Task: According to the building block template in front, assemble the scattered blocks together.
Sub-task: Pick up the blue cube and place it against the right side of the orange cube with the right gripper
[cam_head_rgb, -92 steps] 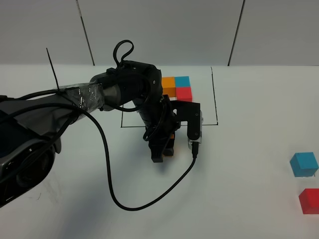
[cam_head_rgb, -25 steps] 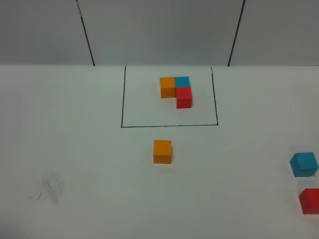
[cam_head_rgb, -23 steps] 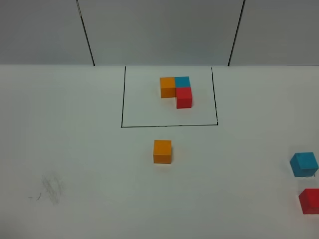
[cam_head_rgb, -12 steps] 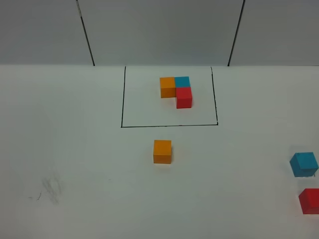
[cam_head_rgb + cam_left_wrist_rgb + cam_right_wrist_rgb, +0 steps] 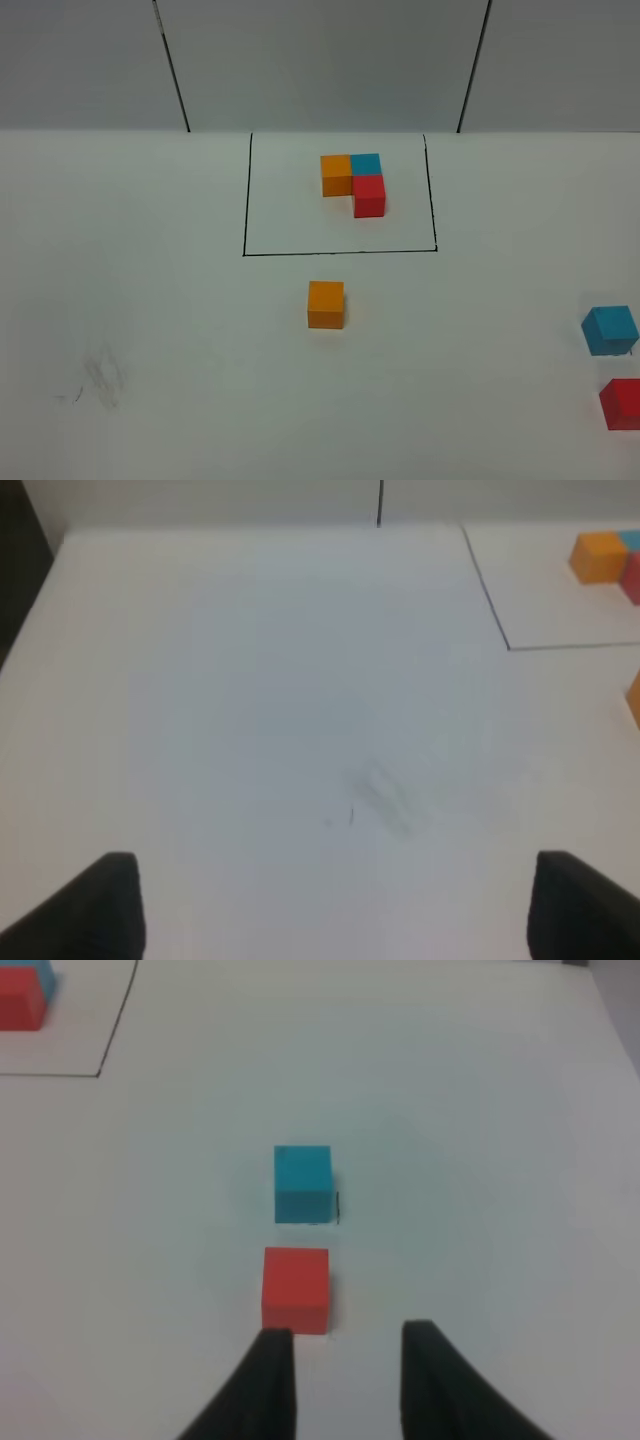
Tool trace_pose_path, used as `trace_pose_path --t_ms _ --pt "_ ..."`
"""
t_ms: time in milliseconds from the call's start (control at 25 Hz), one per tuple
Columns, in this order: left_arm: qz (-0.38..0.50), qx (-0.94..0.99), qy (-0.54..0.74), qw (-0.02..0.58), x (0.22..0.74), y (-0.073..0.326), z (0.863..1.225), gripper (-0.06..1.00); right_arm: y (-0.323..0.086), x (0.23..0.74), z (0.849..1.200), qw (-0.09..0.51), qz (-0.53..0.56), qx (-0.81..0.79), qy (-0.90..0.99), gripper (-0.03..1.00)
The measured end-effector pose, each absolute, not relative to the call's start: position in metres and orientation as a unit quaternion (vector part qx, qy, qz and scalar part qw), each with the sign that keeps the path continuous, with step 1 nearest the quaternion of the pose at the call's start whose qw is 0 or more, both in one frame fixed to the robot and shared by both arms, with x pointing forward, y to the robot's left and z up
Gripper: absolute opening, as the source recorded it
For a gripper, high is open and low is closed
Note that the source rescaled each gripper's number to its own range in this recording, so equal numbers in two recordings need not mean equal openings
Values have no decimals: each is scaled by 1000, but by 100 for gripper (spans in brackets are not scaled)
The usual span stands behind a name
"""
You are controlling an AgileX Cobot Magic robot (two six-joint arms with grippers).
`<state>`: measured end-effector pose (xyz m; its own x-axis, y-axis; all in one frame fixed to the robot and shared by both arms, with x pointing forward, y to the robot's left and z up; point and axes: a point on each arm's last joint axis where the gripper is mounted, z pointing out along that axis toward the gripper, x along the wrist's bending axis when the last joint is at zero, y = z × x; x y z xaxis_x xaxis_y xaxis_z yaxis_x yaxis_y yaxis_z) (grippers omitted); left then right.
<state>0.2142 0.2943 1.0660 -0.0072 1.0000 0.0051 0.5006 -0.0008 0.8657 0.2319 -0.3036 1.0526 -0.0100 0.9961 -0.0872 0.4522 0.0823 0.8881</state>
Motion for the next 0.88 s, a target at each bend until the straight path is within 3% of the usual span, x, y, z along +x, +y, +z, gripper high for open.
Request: trace_pose_path --t_ms 160,880 --pt "332 610 638 333 225 296 1045 72 -304 232 1053 394 345 583 621 0" --pt "337 602 640 339 227 297 1045 66 -304 232 1053 394 345 583 621 0"
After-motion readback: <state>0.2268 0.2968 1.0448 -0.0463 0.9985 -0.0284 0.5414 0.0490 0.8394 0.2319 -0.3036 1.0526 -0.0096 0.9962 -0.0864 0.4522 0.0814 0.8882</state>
